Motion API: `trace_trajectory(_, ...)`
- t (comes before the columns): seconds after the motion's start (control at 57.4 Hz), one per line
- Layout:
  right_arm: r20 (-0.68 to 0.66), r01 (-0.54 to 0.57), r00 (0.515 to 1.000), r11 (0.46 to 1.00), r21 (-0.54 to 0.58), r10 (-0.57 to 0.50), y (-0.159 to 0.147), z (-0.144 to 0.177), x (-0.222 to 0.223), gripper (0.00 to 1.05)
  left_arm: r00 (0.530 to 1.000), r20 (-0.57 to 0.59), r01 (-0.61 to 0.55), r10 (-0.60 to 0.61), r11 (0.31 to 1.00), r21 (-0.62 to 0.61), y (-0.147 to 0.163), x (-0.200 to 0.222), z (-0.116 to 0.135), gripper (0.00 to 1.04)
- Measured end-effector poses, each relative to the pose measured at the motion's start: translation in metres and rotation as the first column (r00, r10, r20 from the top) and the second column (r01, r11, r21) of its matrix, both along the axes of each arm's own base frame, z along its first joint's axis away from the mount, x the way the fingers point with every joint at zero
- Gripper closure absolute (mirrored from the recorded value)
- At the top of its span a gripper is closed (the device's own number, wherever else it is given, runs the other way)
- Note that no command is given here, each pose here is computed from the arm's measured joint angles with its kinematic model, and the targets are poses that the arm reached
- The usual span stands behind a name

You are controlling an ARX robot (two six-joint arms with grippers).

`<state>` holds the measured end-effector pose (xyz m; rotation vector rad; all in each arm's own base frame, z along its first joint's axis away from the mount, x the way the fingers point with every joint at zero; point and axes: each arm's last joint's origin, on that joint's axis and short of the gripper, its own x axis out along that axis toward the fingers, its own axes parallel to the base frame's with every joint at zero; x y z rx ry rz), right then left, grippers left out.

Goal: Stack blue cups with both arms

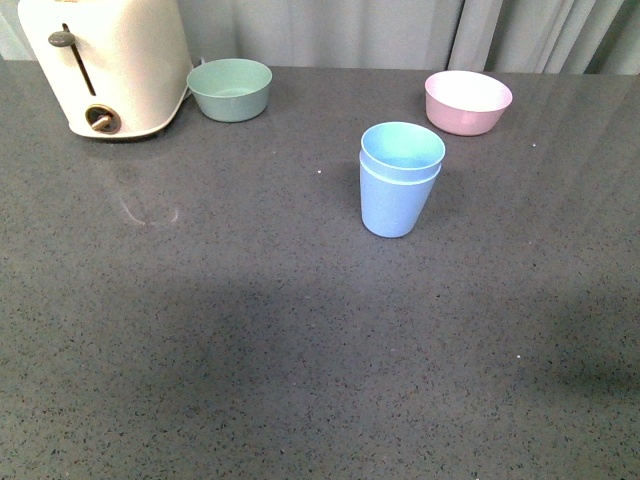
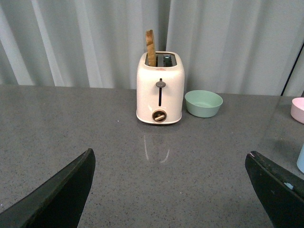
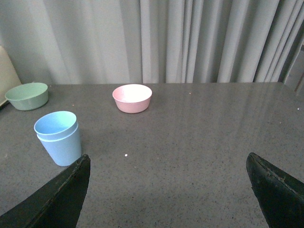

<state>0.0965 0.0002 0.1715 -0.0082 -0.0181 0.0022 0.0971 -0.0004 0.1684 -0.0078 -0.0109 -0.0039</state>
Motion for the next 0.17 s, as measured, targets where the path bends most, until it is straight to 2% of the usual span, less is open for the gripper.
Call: trace_trajectory(0.174, 0.0, 0.0, 1.0, 1.0, 0.0, 0.0, 0.0, 0.0, 0.0, 0.09, 1.0, 0.0, 0.0, 0.0, 1.0, 0.0, 0.0, 0.0, 0.0, 0.09)
